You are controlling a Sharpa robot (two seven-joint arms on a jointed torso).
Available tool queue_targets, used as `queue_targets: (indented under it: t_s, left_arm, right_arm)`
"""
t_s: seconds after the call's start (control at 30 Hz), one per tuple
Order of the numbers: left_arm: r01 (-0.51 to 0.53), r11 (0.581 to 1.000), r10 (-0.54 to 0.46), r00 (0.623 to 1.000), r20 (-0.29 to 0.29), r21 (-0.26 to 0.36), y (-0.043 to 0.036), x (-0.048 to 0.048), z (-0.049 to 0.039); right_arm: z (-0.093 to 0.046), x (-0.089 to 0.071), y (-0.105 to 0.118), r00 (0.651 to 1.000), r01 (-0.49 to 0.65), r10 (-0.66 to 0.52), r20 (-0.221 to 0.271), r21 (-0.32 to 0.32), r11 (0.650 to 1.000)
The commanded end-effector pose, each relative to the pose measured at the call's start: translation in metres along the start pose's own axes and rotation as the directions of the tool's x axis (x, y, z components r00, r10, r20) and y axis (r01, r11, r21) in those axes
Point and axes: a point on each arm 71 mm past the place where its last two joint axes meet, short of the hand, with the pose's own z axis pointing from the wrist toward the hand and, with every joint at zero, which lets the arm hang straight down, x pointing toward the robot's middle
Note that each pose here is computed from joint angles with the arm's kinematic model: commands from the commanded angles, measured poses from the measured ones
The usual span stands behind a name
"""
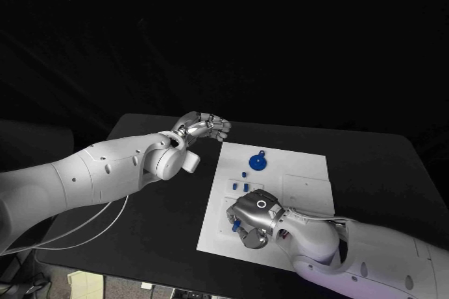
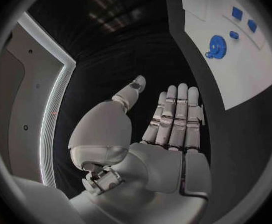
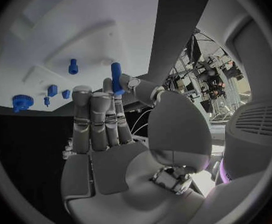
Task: Assemble the parts on the task board
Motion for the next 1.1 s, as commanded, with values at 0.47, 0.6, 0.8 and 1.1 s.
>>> queue_targets:
  t_s: [0.47, 0.6, 0.8, 1.1]
  left_arm:
    - [0.011, 1.000, -0.011, 1.000, -0.017, 0.004, -0.0010, 0.0018, 0.0002]
    - [0.012, 1.000, -0.011, 1.000, -0.017, 0.005, -0.0011, 0.0021, 0.0003]
    - [0.012, 1.000, -0.012, 1.000, -0.018, 0.004, -0.0010, 0.0025, 0.0004]
    - [0.012, 1.000, -0.012, 1.000, -0.017, 0.004, -0.0010, 0.0023, 0.0003]
  right_arm:
    - [-0.0007, -0.0025, -0.0010, 0.995, 0.094, -0.095, 0.009, 0.049, 0.994]
    - [0.0006, -0.0006, -0.0025, 0.995, 0.099, -0.098, -0.014, 0.051, 0.994]
    - [0.0022, 0.0006, -0.0032, 0.994, 0.104, -0.103, -0.024, 0.054, 0.993]
    - [0.0037, 0.0032, -0.0049, 0.994, 0.098, -0.095, -0.055, 0.051, 0.994]
